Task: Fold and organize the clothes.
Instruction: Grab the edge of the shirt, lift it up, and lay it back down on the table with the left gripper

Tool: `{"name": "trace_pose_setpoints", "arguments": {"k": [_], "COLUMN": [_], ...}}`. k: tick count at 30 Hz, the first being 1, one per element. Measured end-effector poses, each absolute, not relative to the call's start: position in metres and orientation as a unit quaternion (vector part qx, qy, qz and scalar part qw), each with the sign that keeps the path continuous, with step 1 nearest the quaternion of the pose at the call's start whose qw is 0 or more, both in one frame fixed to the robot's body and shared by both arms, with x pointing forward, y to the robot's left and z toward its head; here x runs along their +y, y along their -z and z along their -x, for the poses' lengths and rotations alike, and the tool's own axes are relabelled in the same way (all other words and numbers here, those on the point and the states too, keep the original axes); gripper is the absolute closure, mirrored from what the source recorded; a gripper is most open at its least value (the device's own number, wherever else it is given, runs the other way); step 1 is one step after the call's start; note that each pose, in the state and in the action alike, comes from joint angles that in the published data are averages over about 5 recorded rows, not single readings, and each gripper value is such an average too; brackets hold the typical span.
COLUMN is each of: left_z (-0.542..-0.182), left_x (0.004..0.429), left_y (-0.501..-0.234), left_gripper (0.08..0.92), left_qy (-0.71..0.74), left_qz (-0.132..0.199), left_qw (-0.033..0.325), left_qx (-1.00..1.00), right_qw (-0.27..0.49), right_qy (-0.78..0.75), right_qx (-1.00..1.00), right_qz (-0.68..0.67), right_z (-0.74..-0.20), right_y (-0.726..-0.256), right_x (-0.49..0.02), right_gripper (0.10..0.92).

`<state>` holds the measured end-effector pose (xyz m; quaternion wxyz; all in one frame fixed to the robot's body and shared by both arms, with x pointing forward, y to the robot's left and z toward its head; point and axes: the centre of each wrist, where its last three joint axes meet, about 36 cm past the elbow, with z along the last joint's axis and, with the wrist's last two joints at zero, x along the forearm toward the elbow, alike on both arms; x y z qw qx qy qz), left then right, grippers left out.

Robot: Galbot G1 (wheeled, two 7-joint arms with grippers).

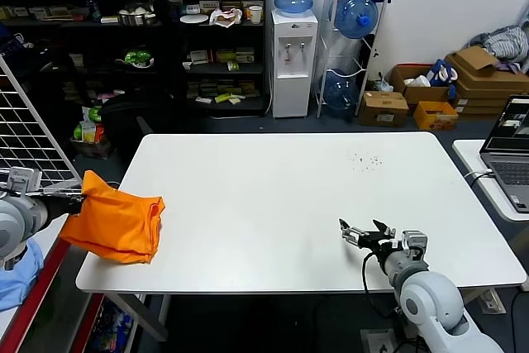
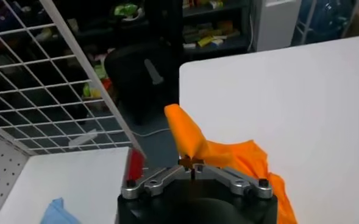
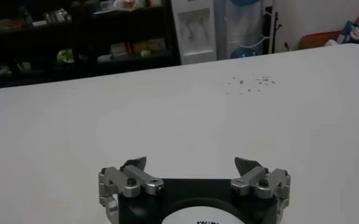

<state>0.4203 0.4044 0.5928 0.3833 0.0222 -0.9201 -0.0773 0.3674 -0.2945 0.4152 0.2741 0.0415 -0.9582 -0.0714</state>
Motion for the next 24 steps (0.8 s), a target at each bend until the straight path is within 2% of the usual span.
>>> {"name": "trace_pose_setpoints", "arguments": {"k": [4, 9, 17, 24], "left_z": [-0.412, -0.410, -0.443, -0.471], "left_x": [0.368, 0.305, 0.189, 0.096], "left_y": [-0.586, -0.570, -0.537, -0.509], "left_gripper": [0.907, 0.907, 0.907, 0.908], "left_qy": [0.023, -0.072, -0.165, -0.178], "left_qz": [-0.001, 0.047, 0.138, 0.183], "left_qw": [0.379, 0.383, 0.416, 0.439], "left_qx": [-0.925, -0.920, -0.884, -0.862], "right_qw": [0.276, 0.280, 0.287, 0.289], "right_qy": [0.069, 0.067, 0.068, 0.073], "right_qx": [-0.958, -0.957, -0.956, -0.954], "right_qz": [-0.034, -0.023, -0.005, 0.000], "right_z": [-0.364, -0.358, -0.353, -0.354], "right_y": [-0.416, -0.417, -0.419, -0.417], "right_x": [-0.295, -0.295, -0.293, -0.291], "right_gripper": [0.101, 0.101, 0.101, 0.101]}}
